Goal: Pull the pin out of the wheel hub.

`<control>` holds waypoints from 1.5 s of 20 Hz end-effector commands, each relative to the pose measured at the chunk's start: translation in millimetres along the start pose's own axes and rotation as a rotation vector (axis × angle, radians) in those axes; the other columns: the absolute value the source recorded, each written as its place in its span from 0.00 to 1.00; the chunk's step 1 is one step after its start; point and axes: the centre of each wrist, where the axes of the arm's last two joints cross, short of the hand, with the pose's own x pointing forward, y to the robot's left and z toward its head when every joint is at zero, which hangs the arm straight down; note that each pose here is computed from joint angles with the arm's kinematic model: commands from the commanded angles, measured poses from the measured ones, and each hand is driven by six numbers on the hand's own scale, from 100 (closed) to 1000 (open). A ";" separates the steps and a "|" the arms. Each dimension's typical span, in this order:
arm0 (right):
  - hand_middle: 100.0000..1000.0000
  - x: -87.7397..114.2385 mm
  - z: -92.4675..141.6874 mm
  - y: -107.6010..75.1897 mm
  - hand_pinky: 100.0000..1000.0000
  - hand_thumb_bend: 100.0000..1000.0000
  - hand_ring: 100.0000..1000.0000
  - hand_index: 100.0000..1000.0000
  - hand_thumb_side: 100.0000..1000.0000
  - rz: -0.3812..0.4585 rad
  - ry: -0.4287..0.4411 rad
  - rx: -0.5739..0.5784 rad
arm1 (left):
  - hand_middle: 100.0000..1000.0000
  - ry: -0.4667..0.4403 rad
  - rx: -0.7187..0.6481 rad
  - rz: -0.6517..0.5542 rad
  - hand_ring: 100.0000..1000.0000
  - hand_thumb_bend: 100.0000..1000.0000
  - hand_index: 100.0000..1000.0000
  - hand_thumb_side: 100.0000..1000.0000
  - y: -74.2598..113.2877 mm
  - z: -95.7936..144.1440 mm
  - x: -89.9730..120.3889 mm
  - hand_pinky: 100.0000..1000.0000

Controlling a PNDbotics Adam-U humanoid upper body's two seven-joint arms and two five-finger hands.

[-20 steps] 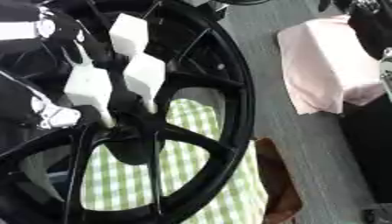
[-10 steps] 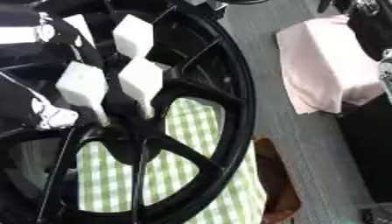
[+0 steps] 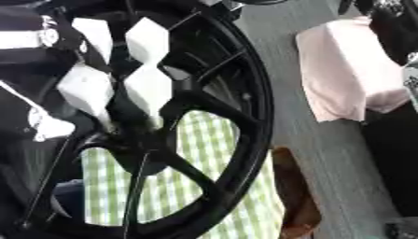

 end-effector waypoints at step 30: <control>0.32 6.1 -2.1 -0.2 0.94 0.00 0.93 0.59 0.69 0.018 -0.031 0.032 | 0.59 0.055 0.061 -0.030 0.62 0.30 0.70 0.00 8.9 9.8 -13.0 0.74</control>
